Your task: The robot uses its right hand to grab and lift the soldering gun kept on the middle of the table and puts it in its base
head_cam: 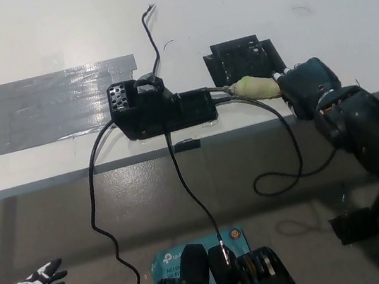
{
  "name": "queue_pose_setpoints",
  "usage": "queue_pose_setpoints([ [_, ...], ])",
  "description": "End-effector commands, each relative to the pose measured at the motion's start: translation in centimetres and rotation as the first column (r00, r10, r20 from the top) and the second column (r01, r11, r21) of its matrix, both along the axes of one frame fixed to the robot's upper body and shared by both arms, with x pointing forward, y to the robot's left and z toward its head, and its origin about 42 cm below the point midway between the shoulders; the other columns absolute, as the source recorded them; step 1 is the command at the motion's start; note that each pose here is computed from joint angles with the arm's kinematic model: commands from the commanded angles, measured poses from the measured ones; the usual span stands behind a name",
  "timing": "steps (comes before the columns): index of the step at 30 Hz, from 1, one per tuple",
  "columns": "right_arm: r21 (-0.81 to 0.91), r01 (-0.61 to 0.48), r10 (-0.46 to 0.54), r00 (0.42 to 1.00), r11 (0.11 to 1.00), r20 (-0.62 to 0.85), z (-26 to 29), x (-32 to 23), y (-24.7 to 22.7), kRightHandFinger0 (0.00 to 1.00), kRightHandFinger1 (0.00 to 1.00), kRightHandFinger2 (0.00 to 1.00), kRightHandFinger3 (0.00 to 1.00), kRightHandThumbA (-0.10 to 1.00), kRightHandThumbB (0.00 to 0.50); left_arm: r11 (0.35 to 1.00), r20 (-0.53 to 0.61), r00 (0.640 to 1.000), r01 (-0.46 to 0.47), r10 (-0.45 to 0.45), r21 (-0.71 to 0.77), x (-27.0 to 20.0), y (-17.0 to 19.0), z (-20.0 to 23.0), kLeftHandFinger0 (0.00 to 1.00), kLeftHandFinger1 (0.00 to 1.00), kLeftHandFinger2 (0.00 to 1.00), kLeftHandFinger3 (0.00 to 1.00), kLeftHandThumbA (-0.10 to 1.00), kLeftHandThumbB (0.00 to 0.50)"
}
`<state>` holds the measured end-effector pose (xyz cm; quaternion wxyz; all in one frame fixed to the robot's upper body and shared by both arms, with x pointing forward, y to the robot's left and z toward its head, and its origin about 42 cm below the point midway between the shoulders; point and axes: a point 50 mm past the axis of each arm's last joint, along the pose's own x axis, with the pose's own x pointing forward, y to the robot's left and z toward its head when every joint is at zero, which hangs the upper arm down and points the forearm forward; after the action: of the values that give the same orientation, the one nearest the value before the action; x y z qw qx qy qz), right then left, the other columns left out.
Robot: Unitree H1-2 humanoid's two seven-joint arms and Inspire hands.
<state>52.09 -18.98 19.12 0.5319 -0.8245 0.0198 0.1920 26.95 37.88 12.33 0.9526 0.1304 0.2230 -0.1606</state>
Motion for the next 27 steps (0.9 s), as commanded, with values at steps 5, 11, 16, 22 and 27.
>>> queue_pose_setpoints([
  [5, -0.115, 0.043, -0.066, 0.977, 0.992, -0.205, -8.5, -4.4, -0.9, 0.0, 0.25, 0.6, 0.76, 0.29, 0.0, 0.995, 0.028, 0.996, 0.088, -0.089, 0.05, 0.0, 0.9, 1.0, 1.0, 1.0, 1.0, 1.0, 0.84, 0.245],
  [11, -0.015, 0.015, -0.017, 0.989, 1.0, -0.145, -8.1, -4.5, -1.8, 0.01, 0.33, 0.64, 0.46, 0.03, 0.0, 0.994, 0.019, 0.995, 0.092, -0.093, 0.066, 0.2, 1.0, 0.9, 1.0, 1.0, 1.0, 1.0, 0.87, 0.231],
  [16, 0.057, 0.014, -0.01, 0.997, 0.998, -0.081, -6.9, -3.8, -2.6, 0.0, 0.33, 0.63, 0.24, 0.11, 0.0, 0.993, 0.016, 0.997, 0.079, -0.081, 0.089, 0.1, 1.3, 0.9, 1.0, 1.0, 1.0, 1.0, 0.89, 0.226],
  [22, 0.219, -0.026, 0.029, 1.0, 0.975, -0.01, -4.0, -2.6, -4.0, 0.0, 0.33, 0.66, 0.18, -0.1, 0.0, 0.99, 0.019, 0.996, 0.085, -0.087, 0.111, 0.2, 1.4, 1.1, 1.0, 1.0, 1.0, 1.0, 0.89, 0.184],
  [27, 0.343, -0.105, 0.076, 0.992, 0.933, 0.099, -1.3, -1.6, -5.0, 0.0, 0.3, 0.64, 0.05, -0.1, 0.0, 0.989, 0.016, 0.997, 0.074, -0.076, 0.131, 0.1, 1.5, 1.2, 1.0, 1.0, 1.0, 1.0, 0.92, 0.191],
])
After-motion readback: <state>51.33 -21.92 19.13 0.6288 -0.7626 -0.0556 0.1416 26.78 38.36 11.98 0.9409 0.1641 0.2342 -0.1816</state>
